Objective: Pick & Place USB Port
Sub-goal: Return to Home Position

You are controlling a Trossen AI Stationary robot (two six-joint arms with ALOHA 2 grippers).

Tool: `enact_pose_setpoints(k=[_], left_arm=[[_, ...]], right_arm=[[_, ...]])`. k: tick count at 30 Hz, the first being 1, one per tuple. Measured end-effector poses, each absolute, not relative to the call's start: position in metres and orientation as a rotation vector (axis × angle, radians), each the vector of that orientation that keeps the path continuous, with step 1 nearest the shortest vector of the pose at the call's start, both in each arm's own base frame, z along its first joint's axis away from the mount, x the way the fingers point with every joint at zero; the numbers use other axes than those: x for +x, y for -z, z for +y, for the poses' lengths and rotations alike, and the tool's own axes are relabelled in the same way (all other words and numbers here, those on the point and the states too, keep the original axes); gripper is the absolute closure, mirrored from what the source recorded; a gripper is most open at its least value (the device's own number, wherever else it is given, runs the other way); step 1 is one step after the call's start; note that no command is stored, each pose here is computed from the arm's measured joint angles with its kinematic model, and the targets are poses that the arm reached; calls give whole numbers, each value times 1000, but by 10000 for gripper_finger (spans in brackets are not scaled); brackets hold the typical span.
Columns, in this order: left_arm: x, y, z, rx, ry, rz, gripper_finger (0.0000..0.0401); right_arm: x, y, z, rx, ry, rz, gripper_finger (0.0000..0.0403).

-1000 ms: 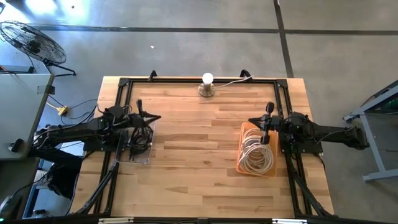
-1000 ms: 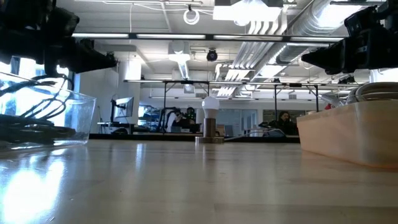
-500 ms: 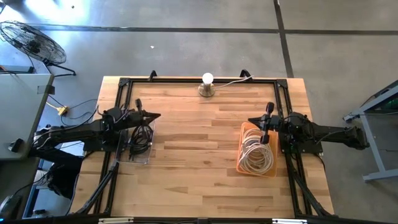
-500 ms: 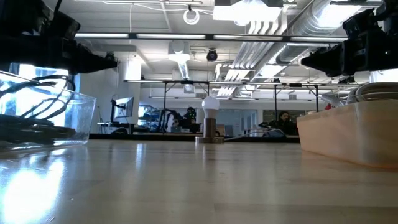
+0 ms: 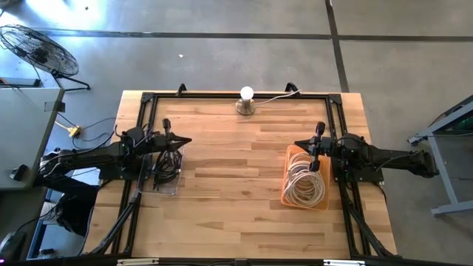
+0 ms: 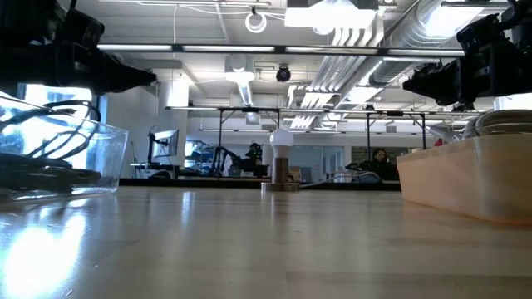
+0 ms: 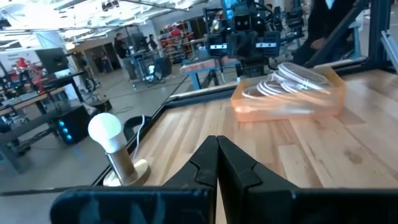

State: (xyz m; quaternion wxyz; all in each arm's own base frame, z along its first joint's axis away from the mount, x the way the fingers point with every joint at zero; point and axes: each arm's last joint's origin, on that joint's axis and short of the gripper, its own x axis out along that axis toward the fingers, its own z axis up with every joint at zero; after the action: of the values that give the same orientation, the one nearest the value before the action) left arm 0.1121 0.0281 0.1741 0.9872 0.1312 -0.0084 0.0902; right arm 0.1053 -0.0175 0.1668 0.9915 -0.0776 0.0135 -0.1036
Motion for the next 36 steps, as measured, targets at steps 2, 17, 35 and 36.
enact_pose_setpoints(k=[2, 17, 35, 36], left_arm=[[112, -174, 28, 263, -180, -17, 401], [98, -185, 23, 288, -157, -154, 401], [93, -175, 27, 225, -314, -48, 401], [93, -174, 27, 214, -330, -43, 401]], right_arm=[[105, -167, -17, -155, 208, 26, 403], [105, -167, -17, -130, 207, 22, 403], [105, -168, -20, -141, 302, 17, 403], [104, -168, -20, -141, 315, 17, 403]])
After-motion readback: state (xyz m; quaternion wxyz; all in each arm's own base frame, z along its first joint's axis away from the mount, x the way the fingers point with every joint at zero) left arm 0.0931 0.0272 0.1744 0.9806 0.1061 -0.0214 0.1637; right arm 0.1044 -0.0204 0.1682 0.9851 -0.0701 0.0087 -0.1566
